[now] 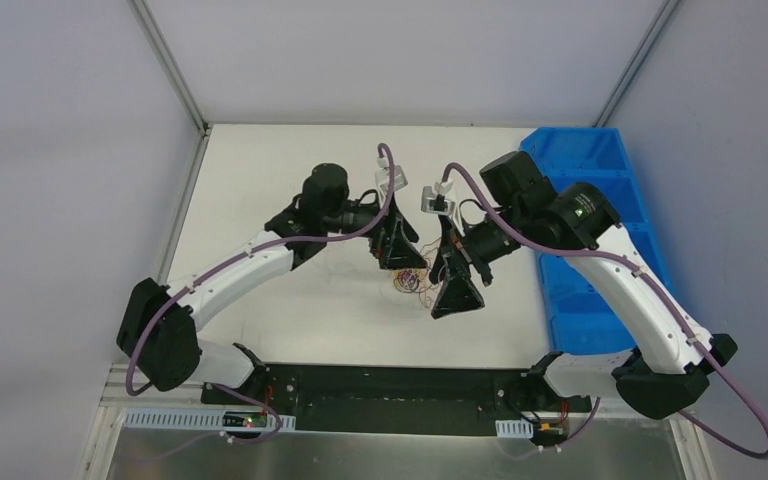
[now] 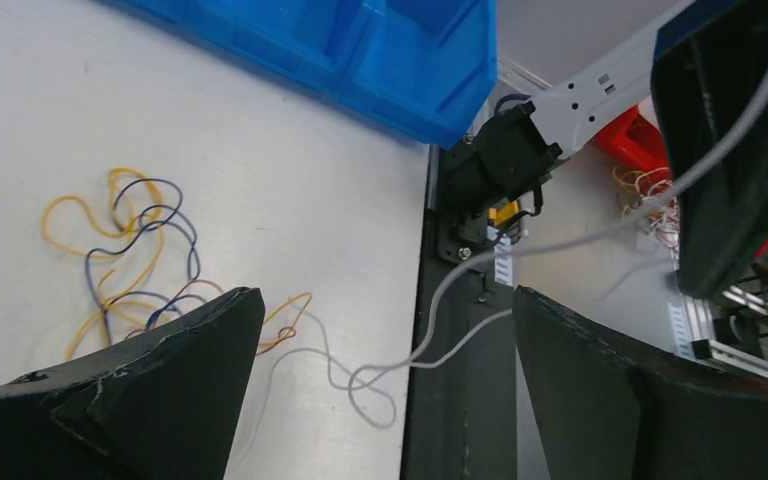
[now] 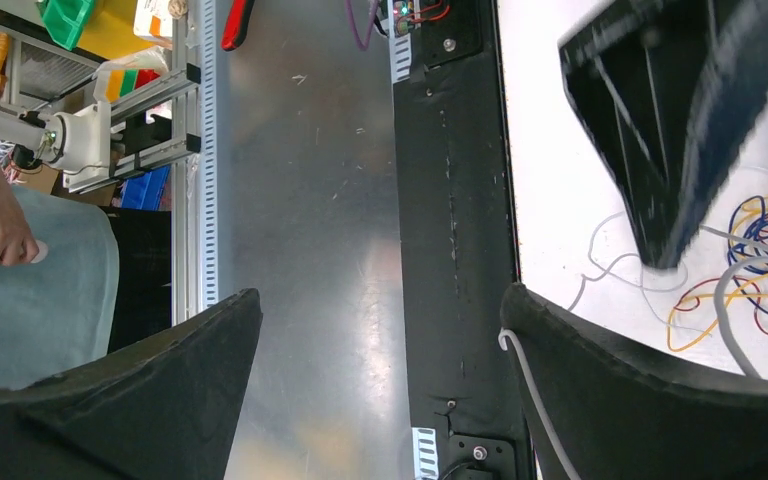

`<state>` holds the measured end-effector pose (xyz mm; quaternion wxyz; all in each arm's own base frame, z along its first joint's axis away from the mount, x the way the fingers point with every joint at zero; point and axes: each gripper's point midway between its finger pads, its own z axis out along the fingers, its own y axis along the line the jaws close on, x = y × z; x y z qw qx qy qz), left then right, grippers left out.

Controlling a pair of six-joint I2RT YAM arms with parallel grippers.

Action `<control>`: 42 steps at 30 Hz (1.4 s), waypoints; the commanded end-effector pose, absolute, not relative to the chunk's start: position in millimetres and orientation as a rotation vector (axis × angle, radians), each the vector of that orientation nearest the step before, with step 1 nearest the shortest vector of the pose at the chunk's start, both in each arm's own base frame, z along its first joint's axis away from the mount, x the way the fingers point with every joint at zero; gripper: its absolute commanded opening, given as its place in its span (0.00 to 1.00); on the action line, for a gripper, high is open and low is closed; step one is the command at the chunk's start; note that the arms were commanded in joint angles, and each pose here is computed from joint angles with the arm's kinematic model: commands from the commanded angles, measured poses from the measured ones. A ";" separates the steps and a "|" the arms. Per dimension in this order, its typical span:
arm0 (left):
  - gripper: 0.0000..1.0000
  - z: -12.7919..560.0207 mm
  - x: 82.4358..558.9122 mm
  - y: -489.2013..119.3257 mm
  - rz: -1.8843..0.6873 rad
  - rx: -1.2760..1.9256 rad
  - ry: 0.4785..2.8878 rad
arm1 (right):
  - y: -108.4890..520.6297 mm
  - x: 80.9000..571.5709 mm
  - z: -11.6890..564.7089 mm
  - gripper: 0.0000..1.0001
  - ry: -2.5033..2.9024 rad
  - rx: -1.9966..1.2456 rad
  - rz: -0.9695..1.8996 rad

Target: Untangle the cables

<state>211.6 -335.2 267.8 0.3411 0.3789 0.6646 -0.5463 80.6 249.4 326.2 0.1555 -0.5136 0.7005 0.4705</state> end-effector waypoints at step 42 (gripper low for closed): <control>0.00 58.3 224.4 -242.7 -0.897 0.952 2.447 | 125.4 247.1 489.9 1.00 1.785 -0.362 0.656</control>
